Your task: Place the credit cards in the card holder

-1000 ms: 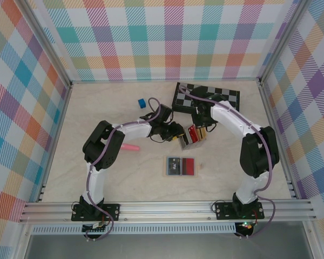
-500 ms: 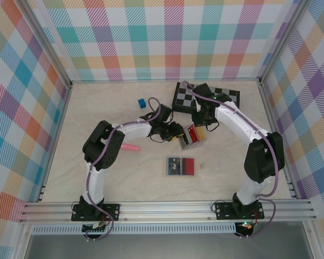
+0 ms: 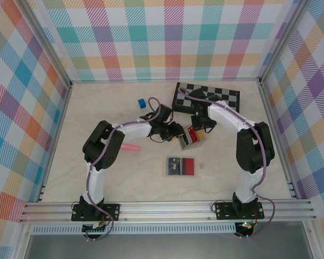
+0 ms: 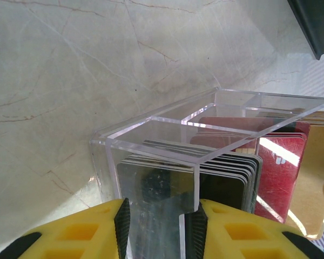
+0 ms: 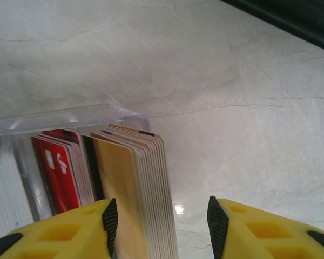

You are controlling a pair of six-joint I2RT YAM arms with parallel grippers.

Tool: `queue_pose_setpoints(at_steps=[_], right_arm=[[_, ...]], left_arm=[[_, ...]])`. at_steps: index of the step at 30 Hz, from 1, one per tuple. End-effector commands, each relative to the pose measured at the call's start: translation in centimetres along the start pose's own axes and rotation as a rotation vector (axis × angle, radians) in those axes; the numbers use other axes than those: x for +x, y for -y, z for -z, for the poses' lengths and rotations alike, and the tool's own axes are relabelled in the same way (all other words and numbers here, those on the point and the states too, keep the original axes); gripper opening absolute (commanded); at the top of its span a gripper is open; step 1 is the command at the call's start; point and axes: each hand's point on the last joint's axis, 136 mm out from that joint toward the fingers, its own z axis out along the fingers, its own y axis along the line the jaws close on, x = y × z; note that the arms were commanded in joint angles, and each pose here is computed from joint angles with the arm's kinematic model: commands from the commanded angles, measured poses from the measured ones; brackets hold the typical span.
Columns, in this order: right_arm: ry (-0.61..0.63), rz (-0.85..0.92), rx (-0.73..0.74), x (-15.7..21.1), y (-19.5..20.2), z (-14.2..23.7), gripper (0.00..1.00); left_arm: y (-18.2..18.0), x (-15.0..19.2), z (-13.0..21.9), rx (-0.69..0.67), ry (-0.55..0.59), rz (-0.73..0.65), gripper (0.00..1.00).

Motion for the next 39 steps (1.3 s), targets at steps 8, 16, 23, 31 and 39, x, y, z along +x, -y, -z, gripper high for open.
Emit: queue_pose_setpoints(at_steps=[8,16,23,31,39], right_arm=[[-0.044,0.031,0.074,0.9,1.1,-1.5,0.52],[0.028,0.036,0.081,-0.1,1.6,0.8,0.44],[0.03,0.039,0.069,0.0,1.4,1.0,0.26],[0.023,0.034,0.043,0.1,0.9,0.8,0.15],[0.068,0.014,-0.096,-0.2,-0.7,4.0,0.04]], left_arm=[[-2.4,1.3,0.1,-0.09,-0.034,0.026,0.37],[-2.5,1.4,0.1,-0.093,-0.034,0.029,0.37],[-2.5,1.4,0.0,-0.092,-0.036,0.03,0.37],[-2.5,1.4,0.0,-0.094,-0.036,0.031,0.37],[-2.4,1.3,0.4,-0.095,-0.027,0.025,0.37]])
